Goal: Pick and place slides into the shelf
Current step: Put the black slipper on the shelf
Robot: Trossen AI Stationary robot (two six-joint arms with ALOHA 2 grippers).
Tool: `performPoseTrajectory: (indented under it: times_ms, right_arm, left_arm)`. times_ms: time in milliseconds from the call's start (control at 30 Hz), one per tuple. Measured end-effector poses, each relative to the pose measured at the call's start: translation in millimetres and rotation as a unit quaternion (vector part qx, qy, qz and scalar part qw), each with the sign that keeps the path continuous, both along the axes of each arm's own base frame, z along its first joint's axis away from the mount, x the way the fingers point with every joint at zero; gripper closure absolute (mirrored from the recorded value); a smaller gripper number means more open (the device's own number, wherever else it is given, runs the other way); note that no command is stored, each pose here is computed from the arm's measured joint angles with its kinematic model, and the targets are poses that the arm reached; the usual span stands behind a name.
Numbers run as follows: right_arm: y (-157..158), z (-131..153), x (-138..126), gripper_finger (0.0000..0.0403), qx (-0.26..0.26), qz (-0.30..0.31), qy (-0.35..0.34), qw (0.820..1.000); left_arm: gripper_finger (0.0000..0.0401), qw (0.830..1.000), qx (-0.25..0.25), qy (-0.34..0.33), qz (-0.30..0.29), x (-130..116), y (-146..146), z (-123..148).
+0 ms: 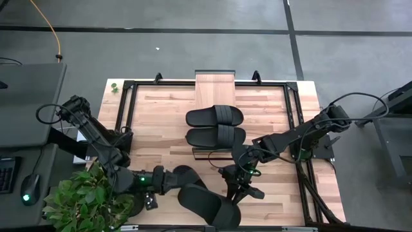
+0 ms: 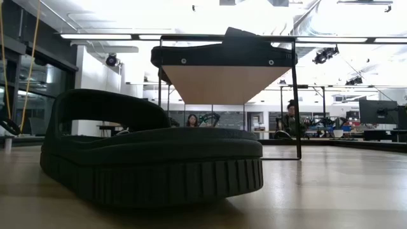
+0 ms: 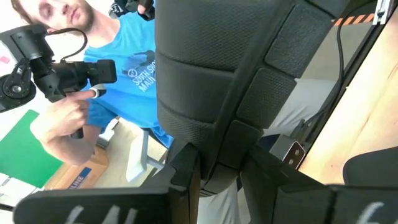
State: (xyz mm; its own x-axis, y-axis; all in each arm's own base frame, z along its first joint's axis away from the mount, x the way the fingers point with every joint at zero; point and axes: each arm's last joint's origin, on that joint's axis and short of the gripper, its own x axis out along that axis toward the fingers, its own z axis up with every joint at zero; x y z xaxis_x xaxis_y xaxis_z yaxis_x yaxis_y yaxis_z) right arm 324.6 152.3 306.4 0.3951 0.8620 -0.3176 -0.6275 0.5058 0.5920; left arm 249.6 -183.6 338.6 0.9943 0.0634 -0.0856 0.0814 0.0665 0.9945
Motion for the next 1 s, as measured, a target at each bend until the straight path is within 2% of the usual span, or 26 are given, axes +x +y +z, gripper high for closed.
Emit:
performPoseTrajectory:
  times_ms: [267, 667, 1000]
  right_arm:
    - [-3, 0, 1, 0.0330, 0.000, -0.005, -0.002, 1.000]
    - [-23, 0, 10, 0.0330, 0.006, -0.026, 0.002, 1.000]
    - [-33, 1, 13, 0.0330, 0.009, -0.052, 0.009, 0.999]
  left_arm:
    - [0.0231, 1.000, -0.003, 0.006, -0.017, 2, -4, -4]
    - [0.0231, 1.000, 0.002, 0.016, -0.025, 8, -9, -13]
    - [0.0231, 0.999, 0.007, 0.016, -0.046, -4, -24, -14]
